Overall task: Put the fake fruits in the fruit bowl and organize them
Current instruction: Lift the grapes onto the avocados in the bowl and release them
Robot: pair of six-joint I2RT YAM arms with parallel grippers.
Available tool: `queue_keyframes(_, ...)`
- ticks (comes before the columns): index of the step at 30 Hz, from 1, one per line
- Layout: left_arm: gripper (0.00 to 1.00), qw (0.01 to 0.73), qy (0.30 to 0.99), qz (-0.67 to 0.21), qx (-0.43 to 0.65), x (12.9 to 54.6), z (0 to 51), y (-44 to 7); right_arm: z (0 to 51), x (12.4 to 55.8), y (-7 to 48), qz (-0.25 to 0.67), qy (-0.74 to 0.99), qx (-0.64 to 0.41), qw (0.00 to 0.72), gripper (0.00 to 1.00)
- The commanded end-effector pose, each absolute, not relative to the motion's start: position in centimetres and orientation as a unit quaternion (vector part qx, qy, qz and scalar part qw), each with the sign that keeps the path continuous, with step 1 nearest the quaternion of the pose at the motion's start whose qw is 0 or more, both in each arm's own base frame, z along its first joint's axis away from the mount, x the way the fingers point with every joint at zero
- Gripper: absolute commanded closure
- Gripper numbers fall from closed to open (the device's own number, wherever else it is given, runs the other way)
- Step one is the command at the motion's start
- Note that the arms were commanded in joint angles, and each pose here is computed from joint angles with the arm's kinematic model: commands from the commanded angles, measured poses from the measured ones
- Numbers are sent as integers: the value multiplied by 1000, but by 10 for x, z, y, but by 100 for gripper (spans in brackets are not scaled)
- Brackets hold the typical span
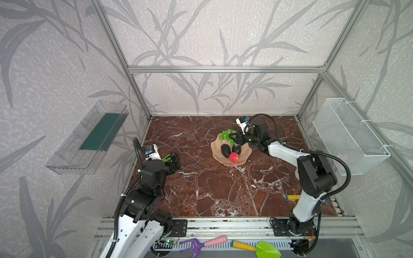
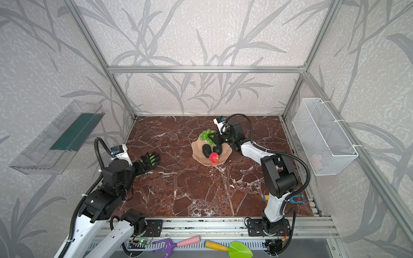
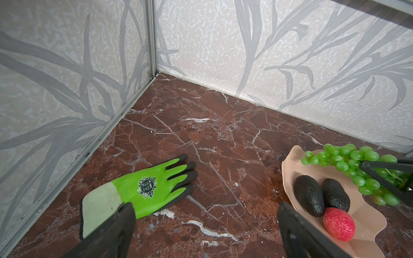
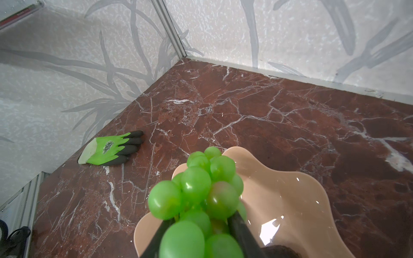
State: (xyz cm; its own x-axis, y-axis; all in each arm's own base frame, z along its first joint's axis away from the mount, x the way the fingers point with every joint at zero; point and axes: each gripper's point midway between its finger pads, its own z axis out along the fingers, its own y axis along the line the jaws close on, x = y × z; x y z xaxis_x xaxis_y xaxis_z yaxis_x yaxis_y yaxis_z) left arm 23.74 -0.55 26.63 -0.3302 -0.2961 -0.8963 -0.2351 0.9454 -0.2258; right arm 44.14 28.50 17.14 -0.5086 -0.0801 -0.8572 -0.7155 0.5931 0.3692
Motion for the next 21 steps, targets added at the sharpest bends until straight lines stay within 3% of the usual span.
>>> queue_keyframes(1,1,555,812,-17,-177,237,265,0,183,450,292,386,756,-288,443,63)
queue_keyframes(15,1,555,812,-18,-180,238,263,1,126,473,282,334,797,-304,401,60)
queue_keyframes(21,1,555,812,-20,-180,238,263,0,119,473,272,306,807,-300,407,51)
